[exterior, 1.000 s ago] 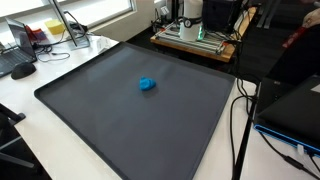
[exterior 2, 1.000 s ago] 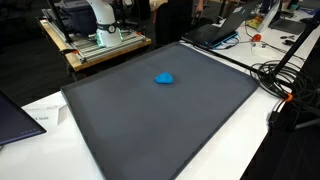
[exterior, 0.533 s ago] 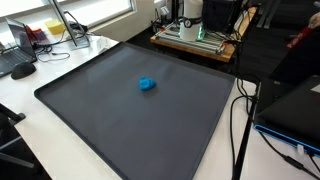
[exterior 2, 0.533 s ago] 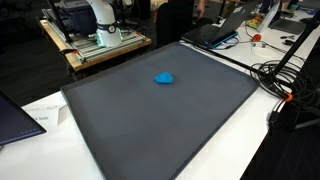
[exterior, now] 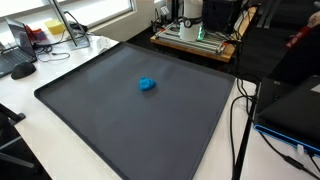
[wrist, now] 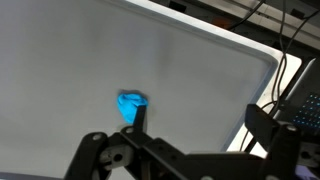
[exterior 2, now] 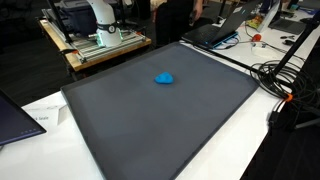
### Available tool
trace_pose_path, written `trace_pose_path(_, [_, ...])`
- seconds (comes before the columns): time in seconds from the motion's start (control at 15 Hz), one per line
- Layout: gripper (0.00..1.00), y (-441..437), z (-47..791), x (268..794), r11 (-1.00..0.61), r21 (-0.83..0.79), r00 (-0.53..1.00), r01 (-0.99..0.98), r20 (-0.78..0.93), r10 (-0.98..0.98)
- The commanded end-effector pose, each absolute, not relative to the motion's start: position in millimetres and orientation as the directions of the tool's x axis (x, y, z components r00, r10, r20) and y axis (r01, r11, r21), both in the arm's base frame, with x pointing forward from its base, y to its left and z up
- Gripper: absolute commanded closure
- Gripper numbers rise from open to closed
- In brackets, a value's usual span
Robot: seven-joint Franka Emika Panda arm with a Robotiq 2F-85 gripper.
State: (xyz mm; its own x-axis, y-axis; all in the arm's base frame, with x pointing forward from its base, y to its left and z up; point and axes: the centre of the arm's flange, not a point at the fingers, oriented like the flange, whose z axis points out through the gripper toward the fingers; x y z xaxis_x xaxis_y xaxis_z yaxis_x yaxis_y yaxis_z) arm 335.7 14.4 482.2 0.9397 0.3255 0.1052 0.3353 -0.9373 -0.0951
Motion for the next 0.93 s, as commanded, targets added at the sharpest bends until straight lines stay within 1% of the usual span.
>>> trace_pose_path(0.0, [0.0,72,506,326,-0.886,-0.068,0.884,0.459,0.131,0.449])
trace_pose_path(0.27, [0.0,133,528,310,-0.815,-0.031,0.808,0.579,0.154,0.568])
trace_pose_path(0.4, [0.0,165,537,296,-0.755,-0.038,0.75,0.654,0.163,0.641])
trace_pose_path(0.47, [0.0,144,524,309,-0.796,-0.017,0.787,0.606,0.156,0.596])
trace_pose_path(0.6, [0.0,164,530,299,-0.763,-0.015,0.755,0.646,0.159,0.636])
trace_pose_path(0.87, [0.0,165,531,298,-0.76,-0.016,0.752,0.65,0.161,0.64])
